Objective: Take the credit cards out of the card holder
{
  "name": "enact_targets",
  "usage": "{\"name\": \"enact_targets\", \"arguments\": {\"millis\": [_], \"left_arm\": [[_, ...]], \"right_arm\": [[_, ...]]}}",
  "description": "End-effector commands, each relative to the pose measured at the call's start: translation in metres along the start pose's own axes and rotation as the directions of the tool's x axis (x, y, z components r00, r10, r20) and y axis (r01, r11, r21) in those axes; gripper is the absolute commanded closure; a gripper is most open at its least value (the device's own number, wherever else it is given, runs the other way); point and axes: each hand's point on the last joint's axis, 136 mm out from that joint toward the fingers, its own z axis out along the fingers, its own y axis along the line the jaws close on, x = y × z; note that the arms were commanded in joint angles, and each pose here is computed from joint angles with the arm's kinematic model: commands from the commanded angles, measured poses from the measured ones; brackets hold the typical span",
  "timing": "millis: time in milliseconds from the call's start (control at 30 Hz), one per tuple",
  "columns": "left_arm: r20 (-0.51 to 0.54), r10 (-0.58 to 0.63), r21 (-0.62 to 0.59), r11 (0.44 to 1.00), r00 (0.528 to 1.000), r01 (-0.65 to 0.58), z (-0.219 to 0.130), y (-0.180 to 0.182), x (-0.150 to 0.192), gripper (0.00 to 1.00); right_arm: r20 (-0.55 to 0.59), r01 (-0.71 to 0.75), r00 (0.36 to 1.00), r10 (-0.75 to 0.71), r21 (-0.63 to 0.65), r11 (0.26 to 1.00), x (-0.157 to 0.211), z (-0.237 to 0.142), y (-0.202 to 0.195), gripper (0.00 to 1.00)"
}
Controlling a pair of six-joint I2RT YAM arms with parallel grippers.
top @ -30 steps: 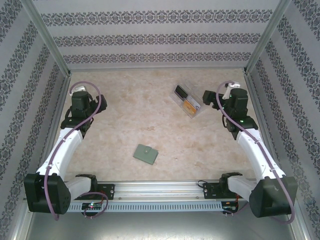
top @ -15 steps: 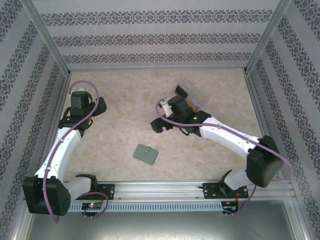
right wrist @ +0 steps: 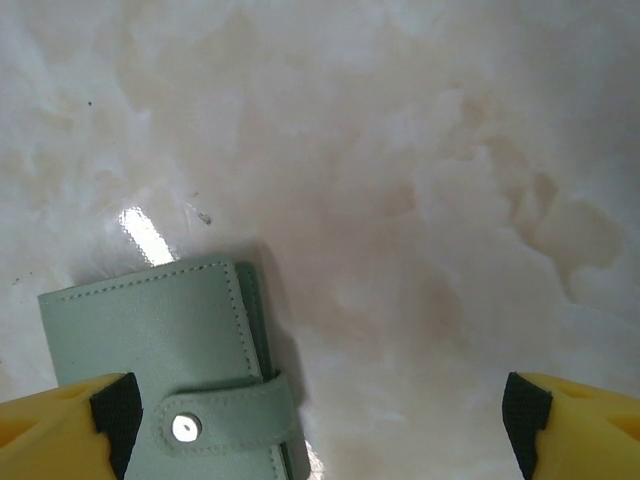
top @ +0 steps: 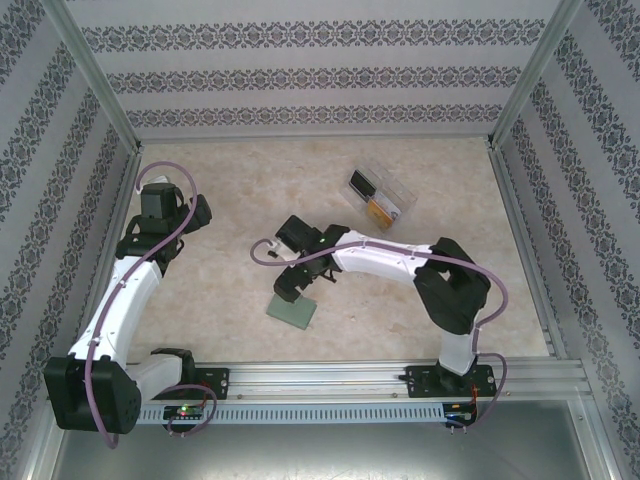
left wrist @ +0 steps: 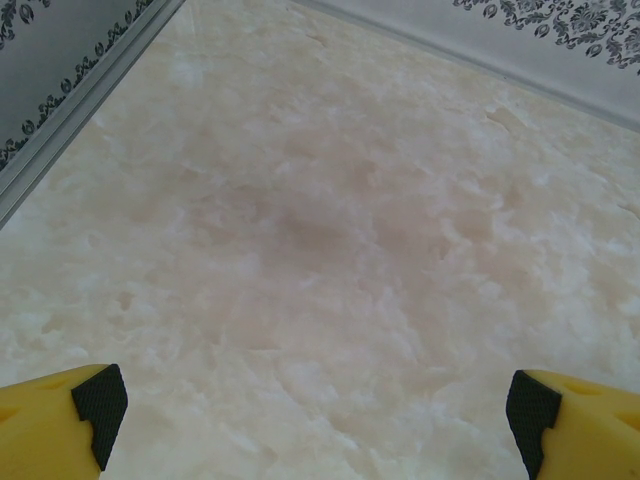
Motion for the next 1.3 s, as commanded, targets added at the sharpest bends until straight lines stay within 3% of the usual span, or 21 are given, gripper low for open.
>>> {"name": "enact_targets", "arguments": {"millis": [0,167,500,633,800,900,1033,1133,1267], "left_arm": [[0.006,-0.001,-0.026,1.000,1.000,0.001,-0.004,0.006,-0.003,0.01],[0.008,-0.001,-0.031,1.000,1.000,0.001,-0.005,0.007,-0.003,0.01],[0.002,-0.026,-0.027,0.999,1.000,0.026,-0.005,0.008,0.003,0.01],[-0.027,-0.032,-0.012,0.999,0.999,0.031,-0.003,0.005,0.008,0.01],[-0.071,-0.071,0.026,0.997,0.995,0.073,0.006,-0.002,0.021,0.01],[-0.131,-0.100,0.085,0.990,0.986,0.112,0.014,-0.015,0.032,0.01],[-0.195,-0.122,0.106,0.984,0.973,0.145,0.018,-0.023,0.041,0.01],[-0.251,-0.146,0.189,0.962,0.957,0.196,0.019,-0.039,0.052,0.01],[-0.358,-0.200,0.267,0.914,0.912,0.305,0.019,-0.061,0.078,0.00]], "right_arm": [[-0.061,0.028,0.998,-0.027,0.006,1.000,0.004,0.007,0.005,0.06],[-0.119,0.035,0.992,-0.031,0.033,0.999,0.011,0.024,0.002,0.06],[-0.201,0.012,0.979,0.039,0.248,0.969,0.022,0.042,-0.037,0.08],[-0.165,-0.089,0.974,0.155,0.349,0.933,0.022,0.034,-0.070,0.08],[-0.020,-0.255,0.957,0.289,0.413,0.874,0.002,0.012,-0.107,0.08],[0.041,-0.381,0.917,0.397,0.386,0.840,-0.011,0.003,-0.120,0.09],[0.054,-0.474,0.877,0.478,0.266,0.839,-0.017,-0.004,-0.102,0.11],[0.039,-0.543,0.837,0.546,0.187,0.819,-0.008,-0.008,-0.085,0.13],[0.047,-0.657,0.750,0.660,0.166,0.735,0.012,-0.008,-0.082,0.29]]}}
